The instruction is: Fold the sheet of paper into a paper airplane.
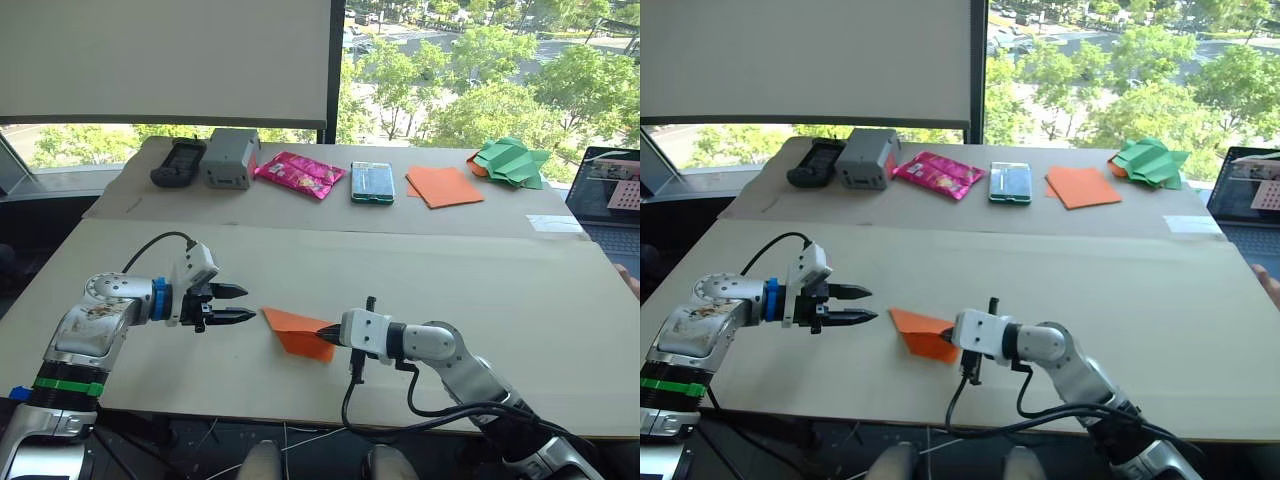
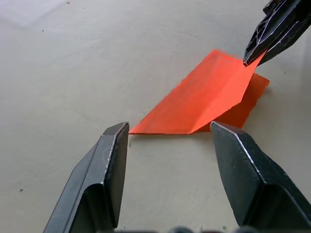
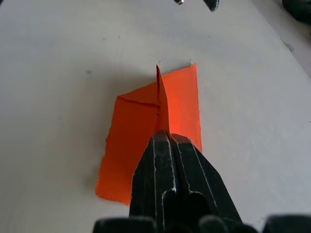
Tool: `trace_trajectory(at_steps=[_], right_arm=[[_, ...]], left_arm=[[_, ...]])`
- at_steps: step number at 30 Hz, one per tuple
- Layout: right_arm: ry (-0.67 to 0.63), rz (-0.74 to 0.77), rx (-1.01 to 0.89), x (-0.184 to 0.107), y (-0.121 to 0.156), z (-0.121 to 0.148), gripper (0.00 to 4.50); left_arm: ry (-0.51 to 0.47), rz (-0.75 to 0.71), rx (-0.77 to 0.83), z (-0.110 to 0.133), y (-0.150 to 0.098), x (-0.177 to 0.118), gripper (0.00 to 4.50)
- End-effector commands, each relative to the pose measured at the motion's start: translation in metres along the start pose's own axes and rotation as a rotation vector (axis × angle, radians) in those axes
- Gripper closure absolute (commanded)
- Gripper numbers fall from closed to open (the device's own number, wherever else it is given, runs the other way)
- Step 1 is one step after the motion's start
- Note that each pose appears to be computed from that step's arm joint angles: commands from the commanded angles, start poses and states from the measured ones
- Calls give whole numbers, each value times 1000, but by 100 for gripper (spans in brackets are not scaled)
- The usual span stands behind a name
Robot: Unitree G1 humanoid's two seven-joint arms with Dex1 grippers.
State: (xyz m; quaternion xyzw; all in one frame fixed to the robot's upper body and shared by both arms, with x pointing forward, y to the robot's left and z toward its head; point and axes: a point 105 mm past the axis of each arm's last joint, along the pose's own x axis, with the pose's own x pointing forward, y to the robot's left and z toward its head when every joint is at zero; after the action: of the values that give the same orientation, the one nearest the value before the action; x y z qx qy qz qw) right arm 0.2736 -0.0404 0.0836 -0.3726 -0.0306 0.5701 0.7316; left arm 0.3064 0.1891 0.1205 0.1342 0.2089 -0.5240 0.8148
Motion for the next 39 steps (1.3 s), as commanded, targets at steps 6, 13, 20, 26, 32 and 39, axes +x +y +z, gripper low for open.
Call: trace_trajectory(at_steps=[6, 13, 20, 26, 32, 39], right_arm=[[-31, -7, -122, 2, -1, 13, 449], [-39, -4, -122, -4, -2, 14, 253], [-31, -51, -40, -9, -12, 15, 184], [-50, -147, 43, -17, -24, 24, 184], [-40, -181, 88, -17, -19, 29, 184], [-41, -168, 121, -19, -11, 33, 184]], left_arm=[[-57, -12, 25, 17, -1, 11, 164], [-43, -69, 41, 16, -3, 23, 223], [-49, -86, 117, 27, 2, 40, 446], [31, -96, 204, 14, 12, 62, 446], [97, -119, 244, -7, 14, 77, 446], [140, -145, 291, -21, 11, 85, 446]])
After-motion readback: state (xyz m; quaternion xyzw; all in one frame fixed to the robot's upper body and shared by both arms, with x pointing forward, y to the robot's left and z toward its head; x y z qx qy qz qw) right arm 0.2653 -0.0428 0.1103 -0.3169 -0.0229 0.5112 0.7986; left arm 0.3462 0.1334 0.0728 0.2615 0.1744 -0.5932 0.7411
